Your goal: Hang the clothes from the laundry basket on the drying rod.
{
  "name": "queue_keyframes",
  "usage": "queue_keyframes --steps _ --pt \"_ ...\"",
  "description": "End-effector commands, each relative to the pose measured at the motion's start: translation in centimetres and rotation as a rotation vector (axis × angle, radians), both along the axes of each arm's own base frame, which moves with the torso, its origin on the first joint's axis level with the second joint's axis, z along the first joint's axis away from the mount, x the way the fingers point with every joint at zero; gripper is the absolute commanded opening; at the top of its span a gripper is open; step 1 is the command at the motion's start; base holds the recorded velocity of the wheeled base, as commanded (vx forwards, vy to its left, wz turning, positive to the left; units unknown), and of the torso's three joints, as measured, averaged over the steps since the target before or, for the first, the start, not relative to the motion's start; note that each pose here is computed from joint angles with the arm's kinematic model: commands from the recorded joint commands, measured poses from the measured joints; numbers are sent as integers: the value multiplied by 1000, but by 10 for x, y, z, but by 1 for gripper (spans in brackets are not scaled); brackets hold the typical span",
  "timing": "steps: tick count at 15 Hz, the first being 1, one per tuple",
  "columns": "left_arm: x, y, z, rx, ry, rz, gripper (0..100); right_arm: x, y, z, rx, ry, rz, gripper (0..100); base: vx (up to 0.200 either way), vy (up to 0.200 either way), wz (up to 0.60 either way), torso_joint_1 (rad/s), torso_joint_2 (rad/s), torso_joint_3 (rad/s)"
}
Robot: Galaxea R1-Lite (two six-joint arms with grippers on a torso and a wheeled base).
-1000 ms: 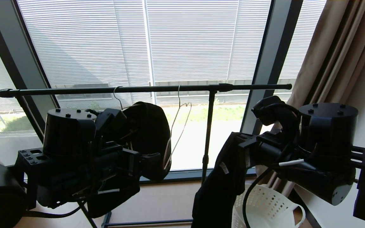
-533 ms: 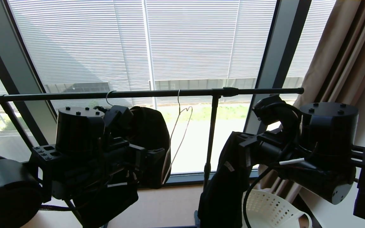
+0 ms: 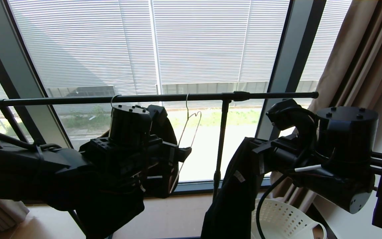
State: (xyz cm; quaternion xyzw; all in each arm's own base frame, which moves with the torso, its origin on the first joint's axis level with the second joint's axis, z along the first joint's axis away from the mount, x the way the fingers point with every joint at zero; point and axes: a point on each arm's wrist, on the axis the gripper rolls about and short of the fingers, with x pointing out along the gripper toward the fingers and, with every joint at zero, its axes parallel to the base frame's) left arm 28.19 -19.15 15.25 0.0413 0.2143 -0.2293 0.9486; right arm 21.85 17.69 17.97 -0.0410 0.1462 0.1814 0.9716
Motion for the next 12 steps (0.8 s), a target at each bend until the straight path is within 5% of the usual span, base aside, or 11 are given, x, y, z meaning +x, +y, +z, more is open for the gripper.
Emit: queue_keyframes --steps 1,3,12 --pt "7 -7 -15 30 25 -8 100 0 0 0 2 -1 1 0 0 0 0 0 0 0" --pt "14 -10 -19 68 8 -25 100 -1 0 0 2 -1 2 0 0 0 0 0 0 0" --pt "32 -22 -25 70 -5 -19 100 -1 0 1 3 -3 2 0 0 0 0 0 0 0"
